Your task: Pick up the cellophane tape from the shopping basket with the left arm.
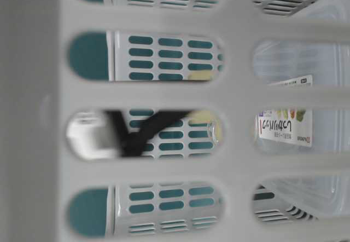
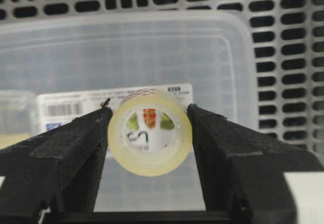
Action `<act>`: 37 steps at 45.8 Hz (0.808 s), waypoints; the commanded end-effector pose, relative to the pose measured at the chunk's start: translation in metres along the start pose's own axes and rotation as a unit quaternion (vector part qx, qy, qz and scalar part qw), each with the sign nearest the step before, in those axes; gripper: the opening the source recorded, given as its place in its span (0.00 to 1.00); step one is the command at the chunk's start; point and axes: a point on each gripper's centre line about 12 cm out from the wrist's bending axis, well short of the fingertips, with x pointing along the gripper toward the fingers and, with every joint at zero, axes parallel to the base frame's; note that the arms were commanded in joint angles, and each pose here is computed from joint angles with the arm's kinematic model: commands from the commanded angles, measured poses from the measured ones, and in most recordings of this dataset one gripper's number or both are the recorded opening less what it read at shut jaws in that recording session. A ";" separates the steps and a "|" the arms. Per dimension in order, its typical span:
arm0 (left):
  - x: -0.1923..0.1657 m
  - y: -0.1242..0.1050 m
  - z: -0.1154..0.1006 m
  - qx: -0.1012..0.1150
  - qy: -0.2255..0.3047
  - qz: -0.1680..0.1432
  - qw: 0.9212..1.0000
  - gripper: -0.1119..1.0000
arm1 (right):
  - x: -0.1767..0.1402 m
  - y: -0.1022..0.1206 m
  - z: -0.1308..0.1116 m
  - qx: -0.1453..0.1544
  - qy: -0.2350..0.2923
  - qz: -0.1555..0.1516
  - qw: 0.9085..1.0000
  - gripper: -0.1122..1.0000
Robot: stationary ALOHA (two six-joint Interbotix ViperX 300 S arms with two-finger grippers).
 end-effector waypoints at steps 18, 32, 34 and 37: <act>-0.095 0.000 0.029 -0.007 -0.002 0.002 1.000 0.55 | -0.002 0.001 0.011 0.002 -0.023 0.002 1.000 0.10; -0.093 0.000 0.028 -0.006 0.001 0.002 1.000 0.55 | -0.003 0.001 0.012 0.002 -0.024 0.003 1.000 0.10; -0.093 0.000 0.029 -0.007 0.001 0.002 1.000 0.55 | -0.003 0.001 0.011 0.001 -0.023 0.002 1.000 0.10; -0.093 0.000 0.030 -0.007 0.000 0.002 1.000 0.55 | -0.003 0.001 0.011 0.002 -0.023 0.002 1.000 0.10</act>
